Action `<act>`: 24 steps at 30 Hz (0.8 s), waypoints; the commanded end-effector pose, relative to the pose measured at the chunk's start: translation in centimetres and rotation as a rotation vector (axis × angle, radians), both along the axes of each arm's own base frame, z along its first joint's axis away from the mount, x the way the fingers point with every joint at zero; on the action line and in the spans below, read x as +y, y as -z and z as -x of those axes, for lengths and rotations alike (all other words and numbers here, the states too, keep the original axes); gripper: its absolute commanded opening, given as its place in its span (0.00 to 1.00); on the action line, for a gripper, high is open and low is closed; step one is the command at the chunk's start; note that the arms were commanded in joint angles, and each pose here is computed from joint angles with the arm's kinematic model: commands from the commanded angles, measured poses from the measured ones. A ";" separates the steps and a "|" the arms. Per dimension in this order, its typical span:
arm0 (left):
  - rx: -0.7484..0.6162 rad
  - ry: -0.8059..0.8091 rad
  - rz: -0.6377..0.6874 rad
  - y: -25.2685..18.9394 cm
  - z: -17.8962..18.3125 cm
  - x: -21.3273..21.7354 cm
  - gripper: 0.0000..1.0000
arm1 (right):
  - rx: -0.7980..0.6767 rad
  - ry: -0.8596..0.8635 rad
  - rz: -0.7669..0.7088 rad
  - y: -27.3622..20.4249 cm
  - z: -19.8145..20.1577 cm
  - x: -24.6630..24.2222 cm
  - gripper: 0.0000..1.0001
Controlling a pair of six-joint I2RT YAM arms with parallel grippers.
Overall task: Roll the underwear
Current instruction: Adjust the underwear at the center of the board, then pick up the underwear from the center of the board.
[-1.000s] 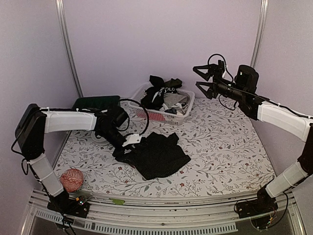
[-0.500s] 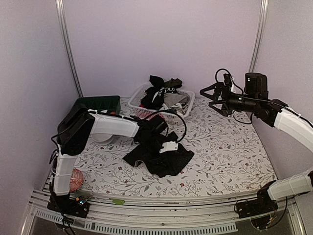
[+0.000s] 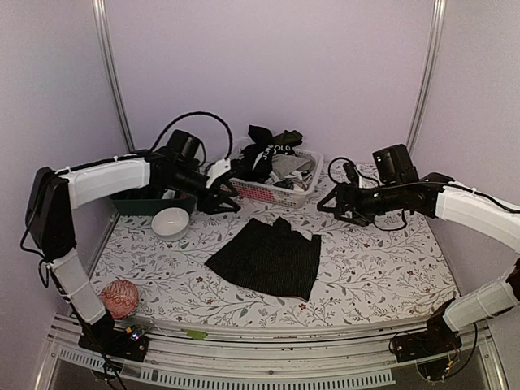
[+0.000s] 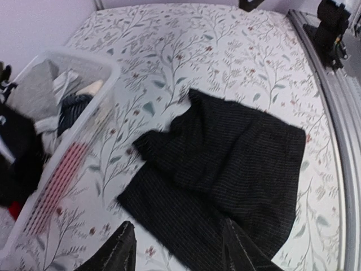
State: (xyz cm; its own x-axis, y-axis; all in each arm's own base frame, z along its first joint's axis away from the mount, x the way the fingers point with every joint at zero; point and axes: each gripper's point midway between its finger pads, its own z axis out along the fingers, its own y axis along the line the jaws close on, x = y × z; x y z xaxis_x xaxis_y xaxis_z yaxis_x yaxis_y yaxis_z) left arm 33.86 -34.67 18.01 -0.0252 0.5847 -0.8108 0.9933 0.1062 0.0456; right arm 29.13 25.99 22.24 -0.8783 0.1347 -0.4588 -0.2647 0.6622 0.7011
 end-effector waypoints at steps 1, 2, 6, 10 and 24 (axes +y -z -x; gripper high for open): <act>0.008 0.103 -0.230 6.4 3.6 8.0 0.50 | 0.054 -0.143 0.170 4.3 2.7 1.4 0.73; 0.022 0.084 -0.264 7.3 3.9 9.3 0.49 | 0.078 -0.159 0.186 5.2 3.3 1.6 0.72; 0.092 0.011 -0.321 10.1 4.1 12.4 0.48 | 0.182 -0.221 0.224 8.8 6.7 2.8 0.69; 0.104 0.016 -0.357 12.2 4.5 13.3 0.46 | 0.295 -0.260 0.257 12.4 9.8 3.2 0.64; 0.483 -0.232 -0.288 14.6 5.0 12.3 0.41 | 0.503 -0.212 0.167 18.5 12.6 4.4 0.61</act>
State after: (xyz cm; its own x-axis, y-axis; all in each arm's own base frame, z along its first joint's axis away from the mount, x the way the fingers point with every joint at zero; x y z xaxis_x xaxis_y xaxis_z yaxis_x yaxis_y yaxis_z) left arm 28.91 -21.84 3.56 -0.3557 0.7886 -0.5015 0.9339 0.2789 -0.2238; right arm 16.17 28.44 3.86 -0.9918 -0.1278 0.0085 -0.0967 0.7903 0.6050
